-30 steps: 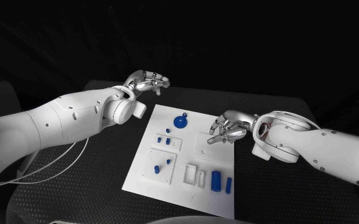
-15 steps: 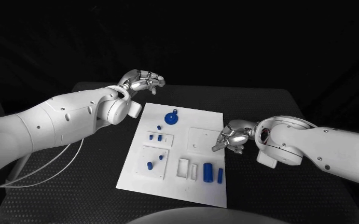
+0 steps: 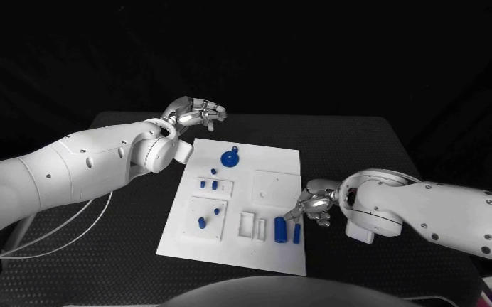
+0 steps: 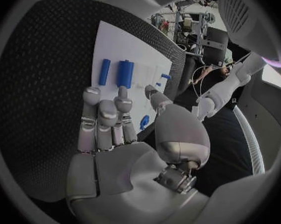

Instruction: Assemble the parts on the task board

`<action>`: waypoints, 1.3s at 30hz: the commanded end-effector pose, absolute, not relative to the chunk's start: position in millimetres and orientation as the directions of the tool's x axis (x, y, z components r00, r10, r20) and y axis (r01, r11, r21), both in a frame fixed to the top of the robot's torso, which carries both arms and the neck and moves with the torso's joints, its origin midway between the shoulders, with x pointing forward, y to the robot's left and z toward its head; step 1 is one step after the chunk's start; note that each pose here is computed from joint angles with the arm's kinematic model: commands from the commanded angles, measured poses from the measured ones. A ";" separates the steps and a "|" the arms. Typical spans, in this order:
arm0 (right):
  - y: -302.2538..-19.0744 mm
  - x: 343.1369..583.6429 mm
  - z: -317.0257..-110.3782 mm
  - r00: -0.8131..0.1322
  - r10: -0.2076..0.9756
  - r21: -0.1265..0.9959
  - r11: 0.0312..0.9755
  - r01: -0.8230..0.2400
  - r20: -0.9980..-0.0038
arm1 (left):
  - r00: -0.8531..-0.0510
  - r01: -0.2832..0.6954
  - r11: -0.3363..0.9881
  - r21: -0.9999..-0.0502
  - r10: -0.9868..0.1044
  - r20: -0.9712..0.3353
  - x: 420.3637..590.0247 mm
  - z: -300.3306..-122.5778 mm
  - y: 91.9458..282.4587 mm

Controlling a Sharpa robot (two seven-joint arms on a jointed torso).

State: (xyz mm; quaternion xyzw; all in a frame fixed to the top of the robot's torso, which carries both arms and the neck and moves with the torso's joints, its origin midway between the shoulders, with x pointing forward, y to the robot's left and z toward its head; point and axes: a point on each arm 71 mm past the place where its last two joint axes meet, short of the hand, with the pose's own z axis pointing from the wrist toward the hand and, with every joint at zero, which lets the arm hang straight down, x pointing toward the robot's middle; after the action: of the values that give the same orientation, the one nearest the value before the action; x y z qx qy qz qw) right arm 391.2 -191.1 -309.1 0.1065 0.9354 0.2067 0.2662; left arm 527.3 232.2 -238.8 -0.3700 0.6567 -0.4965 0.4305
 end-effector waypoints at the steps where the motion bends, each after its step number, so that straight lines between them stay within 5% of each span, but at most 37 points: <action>1: -188.8 389.0 -316.6 -0.830 0.301 0.398 0.911 0.105 -0.469 | -0.375 -0.059 0.218 -0.974 -0.909 -0.181 525.2 -239.2 228.7; 39: -161.6 386.9 -358.4 -0.846 0.240 0.352 0.933 0.067 -0.476 | -0.395 -0.079 0.217 -0.973 -0.903 -0.169 521.4 -240.1 230.4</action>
State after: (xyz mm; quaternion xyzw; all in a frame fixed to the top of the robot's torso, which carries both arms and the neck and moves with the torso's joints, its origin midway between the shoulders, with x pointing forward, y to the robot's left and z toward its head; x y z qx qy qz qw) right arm 390.4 -164.1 -354.6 0.0872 0.9457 0.1615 0.2683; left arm 522.5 232.6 -239.6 -0.3699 0.6628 -0.4995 0.4175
